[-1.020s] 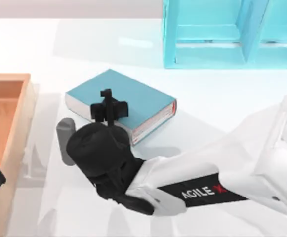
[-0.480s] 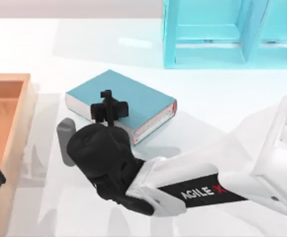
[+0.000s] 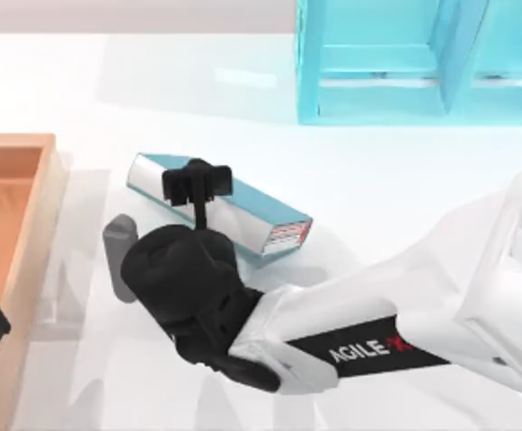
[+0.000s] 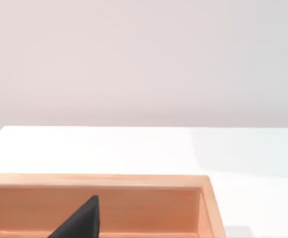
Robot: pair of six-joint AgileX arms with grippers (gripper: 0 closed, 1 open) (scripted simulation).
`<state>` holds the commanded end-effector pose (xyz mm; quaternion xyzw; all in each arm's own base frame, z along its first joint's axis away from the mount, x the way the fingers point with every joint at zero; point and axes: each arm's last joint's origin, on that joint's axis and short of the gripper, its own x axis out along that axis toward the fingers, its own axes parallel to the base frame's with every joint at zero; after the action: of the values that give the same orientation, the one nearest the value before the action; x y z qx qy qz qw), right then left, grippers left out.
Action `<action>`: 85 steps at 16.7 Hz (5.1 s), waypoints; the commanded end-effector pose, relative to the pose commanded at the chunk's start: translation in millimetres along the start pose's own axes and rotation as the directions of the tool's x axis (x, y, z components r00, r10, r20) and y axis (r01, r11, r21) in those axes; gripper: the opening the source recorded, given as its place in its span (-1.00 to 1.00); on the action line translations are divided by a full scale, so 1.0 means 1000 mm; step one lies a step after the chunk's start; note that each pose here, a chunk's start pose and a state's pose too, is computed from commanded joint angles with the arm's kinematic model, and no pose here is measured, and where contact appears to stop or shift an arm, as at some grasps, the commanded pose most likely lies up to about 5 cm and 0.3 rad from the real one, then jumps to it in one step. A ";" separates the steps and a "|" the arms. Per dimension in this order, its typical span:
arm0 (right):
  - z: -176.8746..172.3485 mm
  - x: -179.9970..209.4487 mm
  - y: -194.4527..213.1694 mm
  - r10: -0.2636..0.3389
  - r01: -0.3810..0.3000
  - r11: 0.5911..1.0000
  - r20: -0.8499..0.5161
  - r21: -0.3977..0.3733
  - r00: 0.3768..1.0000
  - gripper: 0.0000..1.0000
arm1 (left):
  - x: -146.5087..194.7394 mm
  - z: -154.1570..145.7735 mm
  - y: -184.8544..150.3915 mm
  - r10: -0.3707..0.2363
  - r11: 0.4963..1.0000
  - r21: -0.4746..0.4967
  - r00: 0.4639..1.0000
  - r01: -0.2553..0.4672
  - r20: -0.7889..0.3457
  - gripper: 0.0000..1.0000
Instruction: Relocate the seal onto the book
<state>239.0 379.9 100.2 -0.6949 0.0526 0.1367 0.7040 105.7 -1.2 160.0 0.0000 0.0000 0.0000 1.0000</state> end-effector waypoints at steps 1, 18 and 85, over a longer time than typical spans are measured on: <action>0.000 0.000 0.000 0.000 0.000 1.000 0.000 0.000 1.000 1.00 | 0.000 0.000 0.000 0.000 1.000 0.000 1.000 0.000 0.000 1.00; 0.018 -0.131 0.032 0.015 -0.015 1.000 -0.010 -0.011 1.000 1.00 | 0.000 0.000 0.000 0.000 1.000 0.000 1.000 0.000 0.000 1.00; -0.361 -0.189 -0.021 -0.266 0.119 -0.003 -0.116 0.993 0.957 1.00 | 0.235 0.100 0.096 0.004 1.000 0.004 0.003 0.020 -1.000 1.00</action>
<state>105.7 -1.2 160.0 0.0000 0.0000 0.0000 1.0000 341.1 95.2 259.9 0.0083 0.7060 -0.0057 0.7082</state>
